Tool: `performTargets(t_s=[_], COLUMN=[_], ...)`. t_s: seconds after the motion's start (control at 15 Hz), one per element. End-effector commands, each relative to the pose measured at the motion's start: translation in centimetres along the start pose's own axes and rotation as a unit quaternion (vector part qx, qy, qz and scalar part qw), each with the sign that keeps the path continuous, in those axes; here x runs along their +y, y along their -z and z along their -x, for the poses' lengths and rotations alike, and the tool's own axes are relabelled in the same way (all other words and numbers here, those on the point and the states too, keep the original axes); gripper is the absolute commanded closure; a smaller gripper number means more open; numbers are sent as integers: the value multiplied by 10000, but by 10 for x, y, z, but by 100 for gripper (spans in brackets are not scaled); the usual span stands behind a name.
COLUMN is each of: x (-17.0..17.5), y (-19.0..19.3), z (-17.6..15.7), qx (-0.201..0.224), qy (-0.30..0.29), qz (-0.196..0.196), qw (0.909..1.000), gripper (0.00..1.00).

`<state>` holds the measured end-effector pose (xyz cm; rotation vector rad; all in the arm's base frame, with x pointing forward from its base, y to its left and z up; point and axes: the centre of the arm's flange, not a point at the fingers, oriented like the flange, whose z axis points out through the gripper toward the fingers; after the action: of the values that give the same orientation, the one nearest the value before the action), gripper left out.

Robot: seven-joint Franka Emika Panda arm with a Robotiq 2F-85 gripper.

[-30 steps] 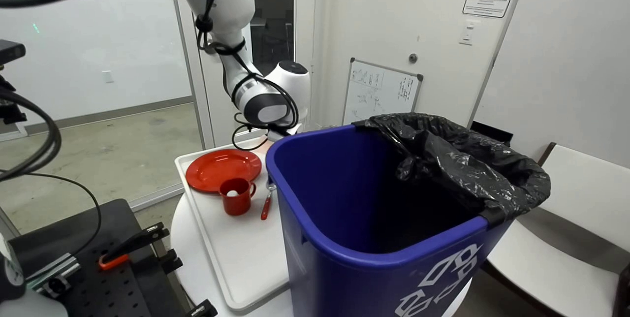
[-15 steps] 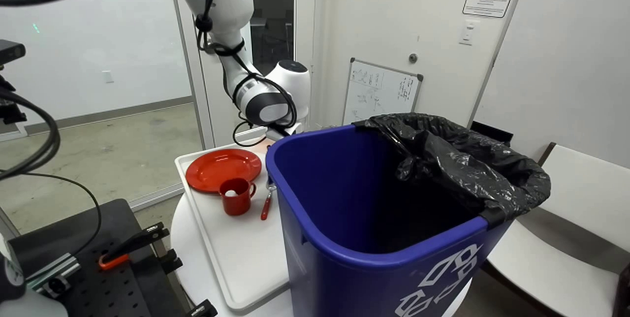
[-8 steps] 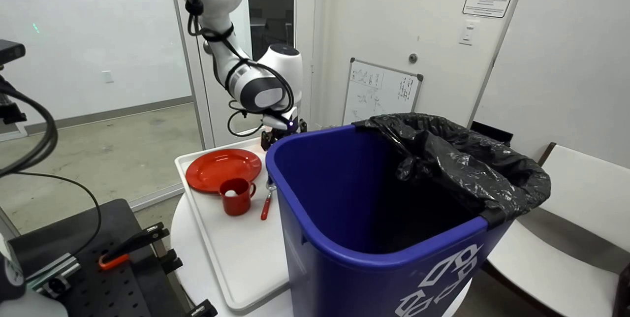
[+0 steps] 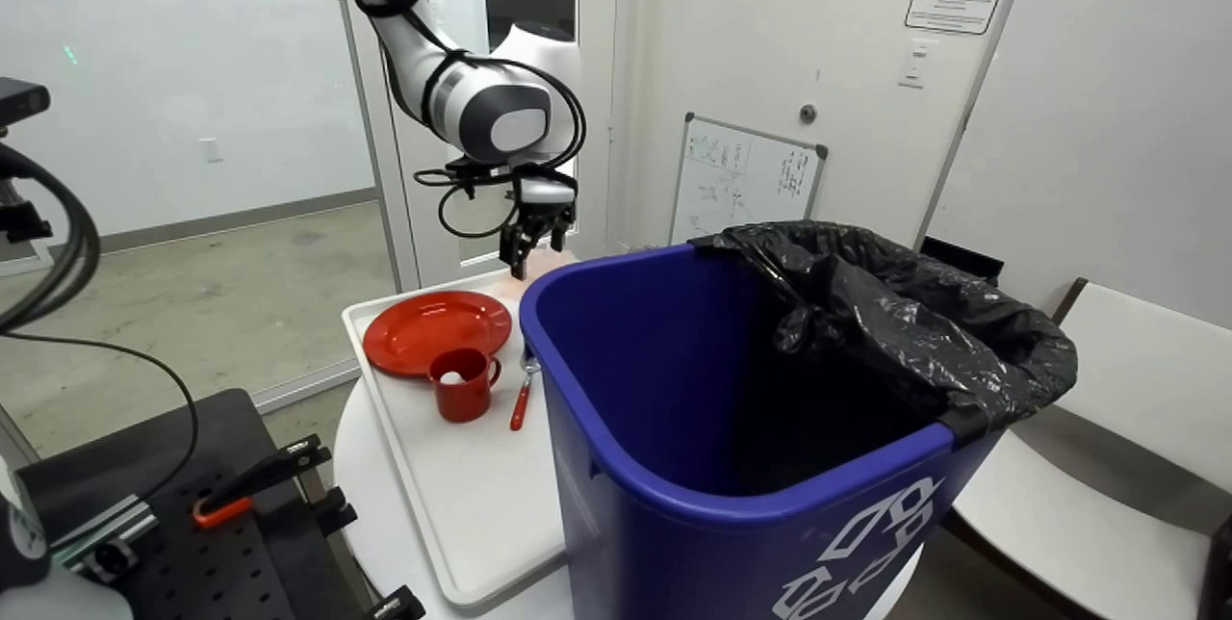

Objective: Move the white mug closer to the spoon

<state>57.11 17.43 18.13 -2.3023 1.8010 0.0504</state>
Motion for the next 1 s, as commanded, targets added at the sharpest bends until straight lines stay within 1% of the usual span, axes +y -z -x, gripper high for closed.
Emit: performTargets(t_s=[0.0,0.2,0.27,0.33,0.47,0.93], x=[6,12,2,4,6,6], y=[16,10,9,8,7,7], z=[-9,-18,-10,-12,-16,-14], qx=[-89,-213,-115,-136,-152,-168], qy=[970,1747,1285,1466,1603,1680], qz=[193,147,150,164,175,178], qw=[9951,9843,9915,9890,9868,9855], gripper=[0,0,0,0,0,0])
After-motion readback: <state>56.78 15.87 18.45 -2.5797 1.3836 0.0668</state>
